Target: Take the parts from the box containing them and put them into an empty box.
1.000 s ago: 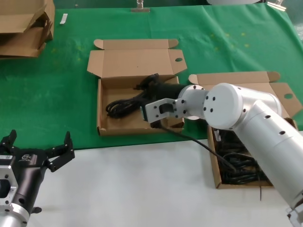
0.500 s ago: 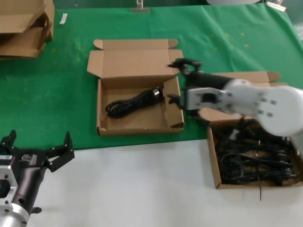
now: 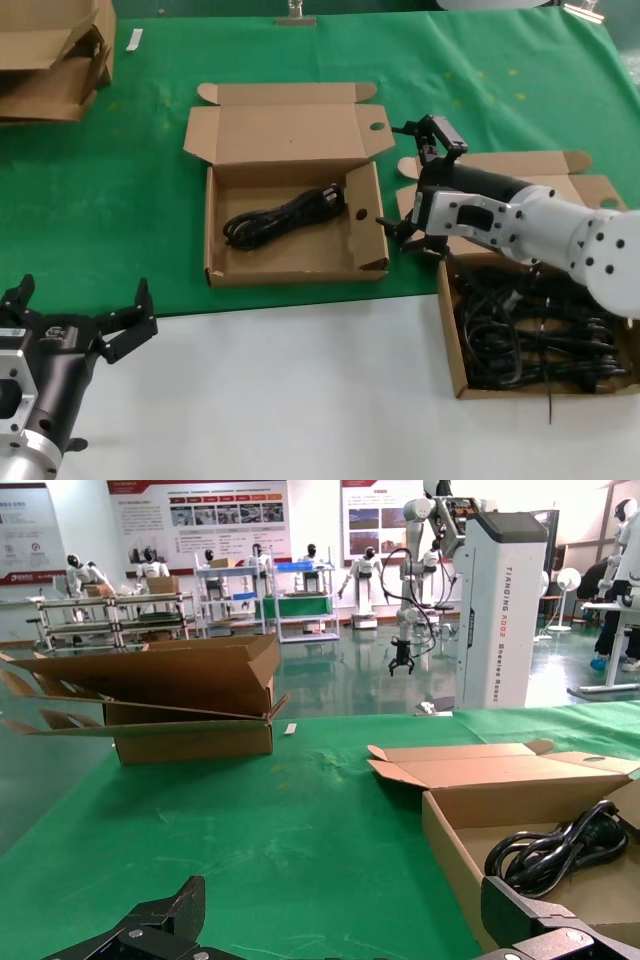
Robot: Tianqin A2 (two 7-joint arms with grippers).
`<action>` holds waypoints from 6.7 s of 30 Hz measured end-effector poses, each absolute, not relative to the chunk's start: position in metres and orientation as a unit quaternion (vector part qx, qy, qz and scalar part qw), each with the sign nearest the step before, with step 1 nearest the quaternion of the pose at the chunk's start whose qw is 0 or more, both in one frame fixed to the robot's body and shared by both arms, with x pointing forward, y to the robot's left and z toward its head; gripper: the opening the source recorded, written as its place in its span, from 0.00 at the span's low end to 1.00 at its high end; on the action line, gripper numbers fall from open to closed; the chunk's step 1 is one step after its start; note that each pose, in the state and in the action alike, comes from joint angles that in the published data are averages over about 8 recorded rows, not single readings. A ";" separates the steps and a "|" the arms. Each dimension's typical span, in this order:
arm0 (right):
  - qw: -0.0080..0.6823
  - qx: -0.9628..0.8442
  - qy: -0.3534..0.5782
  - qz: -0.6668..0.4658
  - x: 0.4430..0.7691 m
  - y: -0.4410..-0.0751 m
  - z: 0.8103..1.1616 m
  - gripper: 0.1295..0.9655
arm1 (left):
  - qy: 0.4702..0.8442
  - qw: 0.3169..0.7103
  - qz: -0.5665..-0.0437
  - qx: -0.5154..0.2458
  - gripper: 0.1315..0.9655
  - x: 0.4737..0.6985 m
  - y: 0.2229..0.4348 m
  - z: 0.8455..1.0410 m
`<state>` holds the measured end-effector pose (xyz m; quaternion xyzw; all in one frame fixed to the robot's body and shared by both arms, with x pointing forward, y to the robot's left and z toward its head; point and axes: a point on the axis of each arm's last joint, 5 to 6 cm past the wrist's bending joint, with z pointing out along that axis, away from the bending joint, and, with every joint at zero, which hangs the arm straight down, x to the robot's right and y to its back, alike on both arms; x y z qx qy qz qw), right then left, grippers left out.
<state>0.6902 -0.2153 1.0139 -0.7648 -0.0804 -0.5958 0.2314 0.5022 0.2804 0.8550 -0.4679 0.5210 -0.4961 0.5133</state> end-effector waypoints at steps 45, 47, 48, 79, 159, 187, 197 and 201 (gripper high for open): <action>0.464 -0.638 0.259 -0.557 0.587 -0.245 0.900 1.00 | 0.521 0.513 -0.496 -0.468 1.00 0.502 0.280 0.855; 0.469 -0.630 0.275 -0.554 0.582 -0.248 0.896 1.00 | 0.521 0.513 -0.496 -0.468 1.00 0.502 0.280 0.855; 0.472 -0.626 0.284 -0.553 0.579 -0.249 0.894 1.00 | 0.521 0.513 -0.496 -0.468 1.00 0.502 0.280 0.855; 0.496 -0.533 0.448 -0.518 0.516 -0.277 0.859 1.00 | 0.521 0.513 -0.496 -0.468 1.00 0.502 0.280 0.855; 0.496 -0.533 0.448 -0.518 0.516 -0.277 0.859 1.00 | 0.521 0.513 -0.496 -0.468 1.00 0.502 0.280 0.855; 0.496 -0.533 0.448 -0.518 0.516 -0.277 0.859 1.00 | 0.521 0.513 -0.496 -0.468 1.00 0.502 0.280 0.855; 0.496 -0.533 0.448 -0.518 0.516 -0.277 0.859 1.00 | 0.521 0.513 -0.496 -0.468 1.00 0.502 0.280 0.855; 0.496 -0.533 0.448 -0.518 0.516 -0.277 0.859 1.00 | 0.521 0.513 -0.496 -0.468 1.00 0.502 0.280 0.855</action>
